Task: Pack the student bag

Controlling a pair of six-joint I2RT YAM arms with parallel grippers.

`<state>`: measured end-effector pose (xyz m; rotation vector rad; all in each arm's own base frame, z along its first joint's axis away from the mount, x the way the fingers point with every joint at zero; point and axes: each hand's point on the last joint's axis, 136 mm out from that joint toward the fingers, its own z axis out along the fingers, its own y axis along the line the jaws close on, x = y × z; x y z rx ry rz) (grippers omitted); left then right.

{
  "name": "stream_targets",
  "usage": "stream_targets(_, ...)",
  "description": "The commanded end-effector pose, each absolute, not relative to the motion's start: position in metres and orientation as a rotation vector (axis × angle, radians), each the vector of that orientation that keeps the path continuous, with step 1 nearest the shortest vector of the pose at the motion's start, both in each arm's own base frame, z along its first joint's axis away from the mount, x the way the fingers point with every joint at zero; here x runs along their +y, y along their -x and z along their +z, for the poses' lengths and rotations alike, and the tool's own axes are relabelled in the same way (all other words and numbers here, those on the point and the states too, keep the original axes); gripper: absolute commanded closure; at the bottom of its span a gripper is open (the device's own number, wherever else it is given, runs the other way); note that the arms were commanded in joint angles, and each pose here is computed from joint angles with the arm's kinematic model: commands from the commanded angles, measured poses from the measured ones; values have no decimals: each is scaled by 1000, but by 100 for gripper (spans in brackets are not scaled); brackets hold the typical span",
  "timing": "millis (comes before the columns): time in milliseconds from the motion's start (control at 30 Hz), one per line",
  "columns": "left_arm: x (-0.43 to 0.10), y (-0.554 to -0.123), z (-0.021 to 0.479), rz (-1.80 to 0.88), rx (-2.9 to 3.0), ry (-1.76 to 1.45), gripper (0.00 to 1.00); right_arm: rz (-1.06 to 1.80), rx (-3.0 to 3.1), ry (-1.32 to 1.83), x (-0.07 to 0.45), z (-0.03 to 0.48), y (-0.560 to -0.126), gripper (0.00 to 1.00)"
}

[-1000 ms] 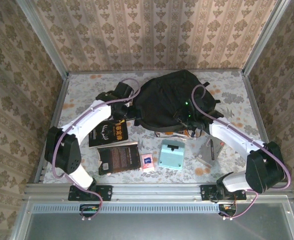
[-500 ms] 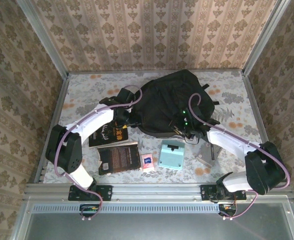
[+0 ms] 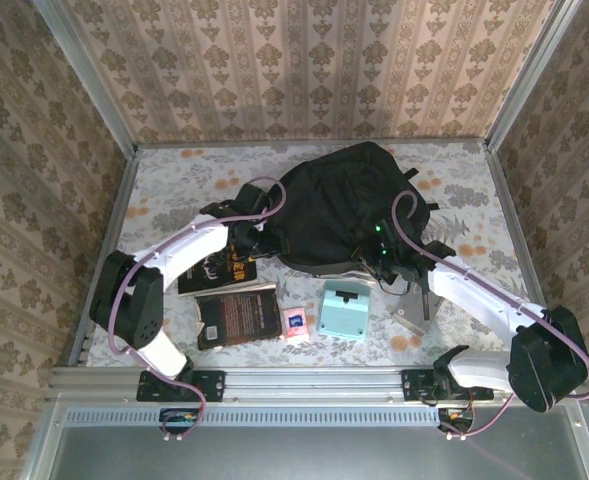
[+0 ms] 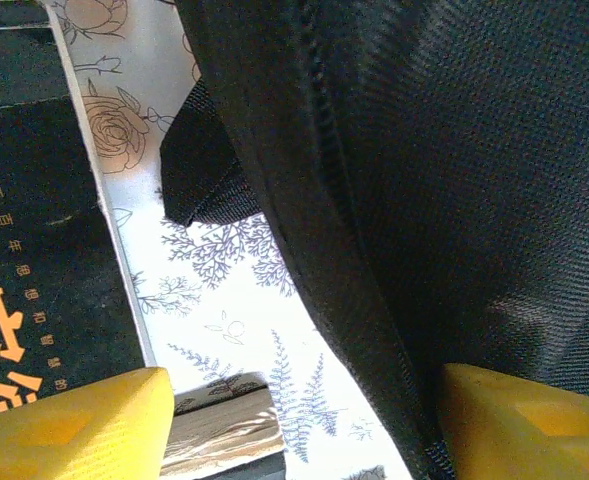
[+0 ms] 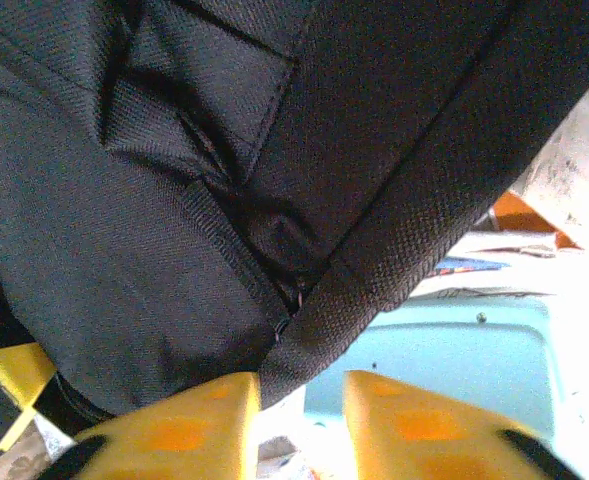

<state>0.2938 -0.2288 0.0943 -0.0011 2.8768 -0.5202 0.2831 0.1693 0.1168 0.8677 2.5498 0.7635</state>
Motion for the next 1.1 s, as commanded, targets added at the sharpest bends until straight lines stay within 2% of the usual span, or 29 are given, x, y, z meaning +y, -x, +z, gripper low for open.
stream_targets(0,-228,-286,99,-528,2871,-47,30,867,2583,-1006,184,121,-282,57)
stream_targets(167,-228,-287,100,-527,2865,-53,31,967,2600,-1121,199,113,-283,53)
stream_targets(333,-230,-286,99,-539,2862,-57,32,1047,2599,-1086,213,105,-295,53)
stream_targets(400,-230,-286,98,-539,2865,-58,33,1046,2610,-1034,217,102,-300,60)
stream_targets(633,-227,-283,96,-535,2865,-44,35,1051,2482,-745,213,121,-311,100)
stream_targets(767,-228,-283,97,-546,2868,-47,35,1174,2219,-544,212,130,-319,100)
stream_targets(933,-225,-279,99,-534,2869,-63,35,1144,1930,-364,199,141,-321,100)
stream_targets(1067,-223,-276,105,-532,2861,-81,35,1160,1854,-147,211,157,-314,100)
